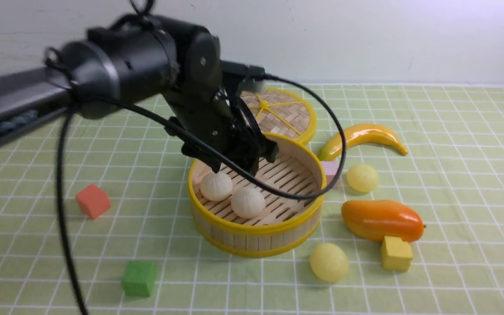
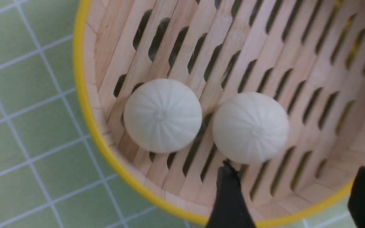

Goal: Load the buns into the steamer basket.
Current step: Use the right arm to grab a steamed stuffed bun

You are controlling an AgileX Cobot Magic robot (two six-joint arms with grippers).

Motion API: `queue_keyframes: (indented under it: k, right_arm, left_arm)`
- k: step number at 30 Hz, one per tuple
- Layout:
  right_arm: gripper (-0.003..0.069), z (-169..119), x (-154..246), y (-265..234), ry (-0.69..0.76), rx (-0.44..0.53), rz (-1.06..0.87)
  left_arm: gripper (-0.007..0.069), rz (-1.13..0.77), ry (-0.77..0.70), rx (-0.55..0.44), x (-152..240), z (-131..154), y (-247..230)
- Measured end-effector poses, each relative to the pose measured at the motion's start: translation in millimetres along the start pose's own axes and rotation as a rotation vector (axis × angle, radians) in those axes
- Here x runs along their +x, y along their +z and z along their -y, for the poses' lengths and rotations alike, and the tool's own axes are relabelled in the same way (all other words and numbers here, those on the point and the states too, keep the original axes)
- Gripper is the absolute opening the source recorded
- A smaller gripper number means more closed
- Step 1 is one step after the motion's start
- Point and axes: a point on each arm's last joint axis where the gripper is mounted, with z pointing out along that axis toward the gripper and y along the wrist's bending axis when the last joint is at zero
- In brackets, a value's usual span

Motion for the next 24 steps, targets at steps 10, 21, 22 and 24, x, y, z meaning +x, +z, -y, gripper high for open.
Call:
queue_keyframes:
  k: [10, 21, 22, 24]
  right_arm:
    - [0.0241, 0.0, 0.0, 0.0, 0.000, 0.000, 0.000]
    - [0.0241, 0.0, -1.3, 0.0, 0.000, -0.001, 0.014]
    - [0.0241, -0.4, -1.9, 0.1, 0.012, -0.005, 0.023]
    - [0.0241, -1.1, -2.7, 0.5, 0.049, -0.016, 0.041]
  left_arm:
    - [-0.0013, 0.405, -0.059, 0.106, 120.3, -11.1, -130.5]
    - [-0.0013, 0.865, -0.110, 0.181, 276.9, -34.8, -145.3]
    - [-0.0013, 0.894, -0.119, 0.191, 287.7, -36.4, -144.4]
    - [-0.0013, 0.914, -0.125, 0.199, 297.4, -37.7, -142.3]
